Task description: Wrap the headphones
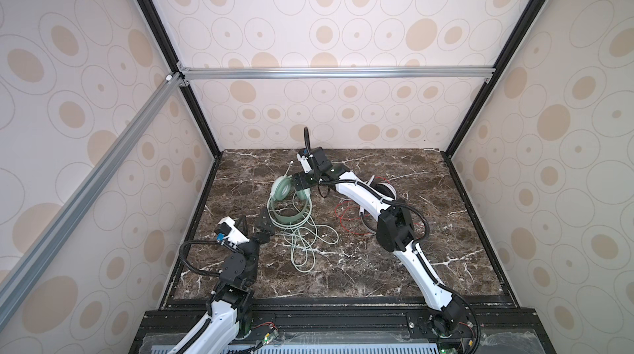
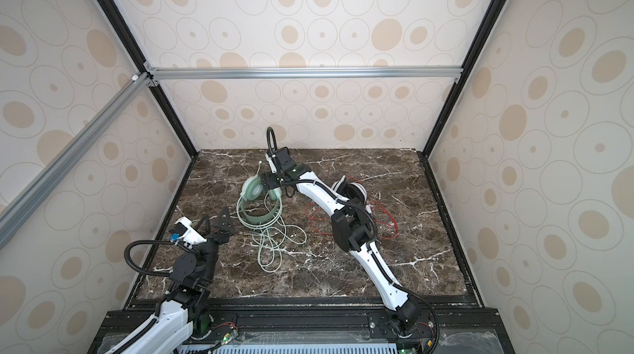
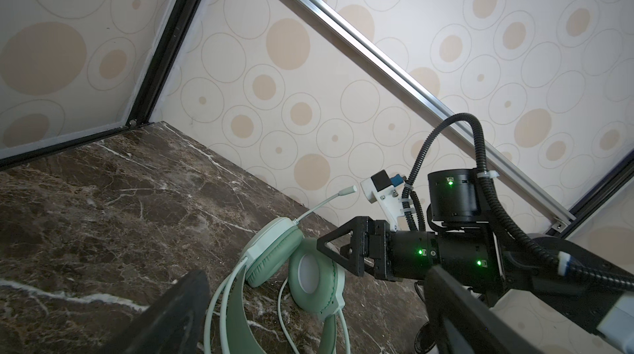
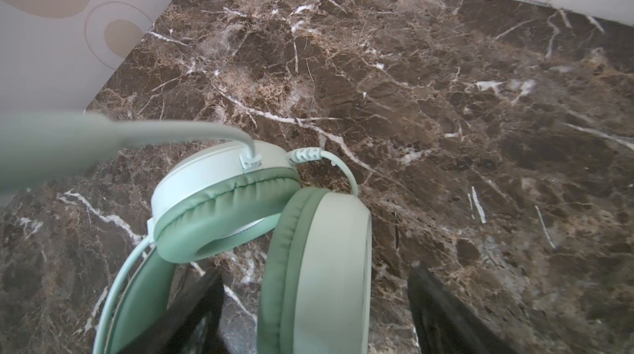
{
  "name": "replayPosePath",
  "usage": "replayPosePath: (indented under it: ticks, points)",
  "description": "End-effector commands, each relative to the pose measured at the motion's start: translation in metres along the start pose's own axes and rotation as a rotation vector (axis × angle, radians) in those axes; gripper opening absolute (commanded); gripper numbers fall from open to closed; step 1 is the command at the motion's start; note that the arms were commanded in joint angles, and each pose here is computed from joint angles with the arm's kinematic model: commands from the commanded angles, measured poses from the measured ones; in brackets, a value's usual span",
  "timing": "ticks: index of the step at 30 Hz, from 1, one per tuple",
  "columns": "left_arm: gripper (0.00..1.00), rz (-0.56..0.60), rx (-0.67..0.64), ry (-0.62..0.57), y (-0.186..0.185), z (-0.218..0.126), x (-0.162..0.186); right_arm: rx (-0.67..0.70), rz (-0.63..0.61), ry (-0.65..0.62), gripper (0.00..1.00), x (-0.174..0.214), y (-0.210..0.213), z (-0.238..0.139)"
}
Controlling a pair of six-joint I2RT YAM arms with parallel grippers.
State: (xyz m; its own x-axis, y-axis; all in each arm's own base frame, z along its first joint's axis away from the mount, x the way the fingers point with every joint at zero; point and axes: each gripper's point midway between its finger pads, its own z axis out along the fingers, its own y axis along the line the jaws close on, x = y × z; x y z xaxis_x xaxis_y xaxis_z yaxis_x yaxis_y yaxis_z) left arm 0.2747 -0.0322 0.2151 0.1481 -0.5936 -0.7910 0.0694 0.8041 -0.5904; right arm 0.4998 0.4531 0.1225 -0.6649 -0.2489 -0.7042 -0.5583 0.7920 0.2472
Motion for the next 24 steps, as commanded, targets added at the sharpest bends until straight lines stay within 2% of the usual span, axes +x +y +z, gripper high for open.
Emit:
replayPosePath:
  ticks: [1,6,10,16,17,19,20,22,24]
  points:
    - [0.98,-0.022,-0.004,0.010,0.006,-0.004,0.008,0.027,0.032,0.044,0.81,0.020,-0.009,0.016]
    - [0.98,-0.015,-0.037,0.026,0.010,-0.001,0.009,0.024,0.062,0.052,0.77,0.026,-0.010,0.022]
    - [0.98,-0.008,-0.010,0.043,0.003,0.000,0.011,0.031,0.077,0.050,0.75,0.028,-0.012,0.026]
    - [0.98,-0.015,-0.011,0.098,-0.001,0.006,0.019,0.040,0.083,0.050,0.76,0.030,-0.013,0.029]
    - [0.98,-0.005,-0.014,0.118,-0.001,0.008,0.022,0.037,0.088,0.052,0.79,0.031,-0.012,0.030]
    - [0.98,0.019,-0.032,0.149,-0.001,0.012,0.026,0.037,0.096,0.053,0.78,0.031,-0.012,0.029]
    - [0.98,0.029,-0.049,0.163,0.001,0.013,0.028,0.043,0.097,0.050,0.72,0.029,-0.012,0.028]
    - [0.98,0.031,-0.061,0.171,0.003,0.015,0.030,0.059,0.097,0.040,0.53,0.026,-0.015,0.024]
    - [0.98,0.033,-0.052,0.179,0.000,0.017,0.032,0.079,0.104,0.021,0.30,0.022,-0.017,0.016]
